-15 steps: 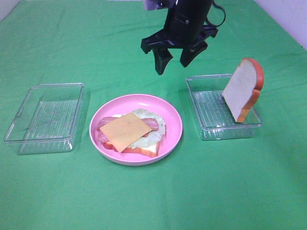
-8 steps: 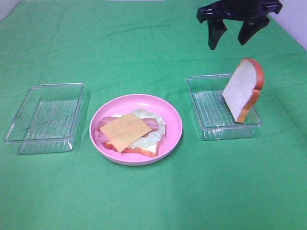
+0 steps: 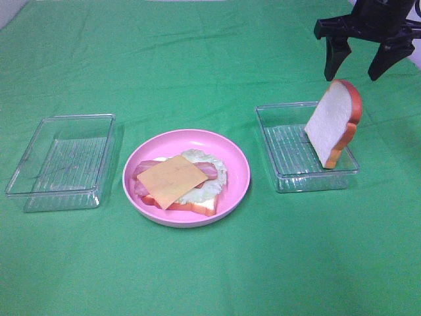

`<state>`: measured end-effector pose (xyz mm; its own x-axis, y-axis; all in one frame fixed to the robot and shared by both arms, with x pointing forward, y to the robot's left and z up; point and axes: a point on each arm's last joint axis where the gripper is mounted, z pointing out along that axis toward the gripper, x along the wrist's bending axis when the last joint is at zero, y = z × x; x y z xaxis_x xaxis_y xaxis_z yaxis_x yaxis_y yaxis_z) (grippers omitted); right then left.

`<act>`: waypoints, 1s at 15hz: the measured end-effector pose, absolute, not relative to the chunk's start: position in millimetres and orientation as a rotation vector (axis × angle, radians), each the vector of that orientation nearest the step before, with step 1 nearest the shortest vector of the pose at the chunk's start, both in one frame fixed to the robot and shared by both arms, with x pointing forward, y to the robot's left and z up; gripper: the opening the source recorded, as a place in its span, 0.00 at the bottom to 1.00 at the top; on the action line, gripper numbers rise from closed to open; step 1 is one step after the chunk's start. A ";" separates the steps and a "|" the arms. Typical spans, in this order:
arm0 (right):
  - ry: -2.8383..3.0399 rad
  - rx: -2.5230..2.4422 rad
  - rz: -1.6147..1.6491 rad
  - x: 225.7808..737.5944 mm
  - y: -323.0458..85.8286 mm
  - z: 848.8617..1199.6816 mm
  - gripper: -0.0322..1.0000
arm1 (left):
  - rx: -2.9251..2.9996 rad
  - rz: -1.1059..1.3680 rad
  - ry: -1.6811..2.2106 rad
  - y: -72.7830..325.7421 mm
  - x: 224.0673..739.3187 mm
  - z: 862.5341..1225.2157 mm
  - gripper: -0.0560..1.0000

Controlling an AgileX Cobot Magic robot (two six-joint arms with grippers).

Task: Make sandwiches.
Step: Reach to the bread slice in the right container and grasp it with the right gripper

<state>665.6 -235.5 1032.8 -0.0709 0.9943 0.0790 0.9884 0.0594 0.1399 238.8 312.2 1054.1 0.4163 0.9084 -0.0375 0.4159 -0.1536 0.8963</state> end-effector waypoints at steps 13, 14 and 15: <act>2.340 2.208 0.047 669.6 -234.3 972.1 0.23 | 1.751 0.671 1.153 312.2 238.8 1054.1 0.77; 2.340 2.207 0.049 669.7 -234.3 972.1 0.23 | 1.751 0.671 1.153 312.2 238.8 1054.1 0.77; 2.338 2.206 0.052 669.5 -234.3 973.4 0.23 | 1.751 0.671 1.153 312.2 238.8 1054.1 0.77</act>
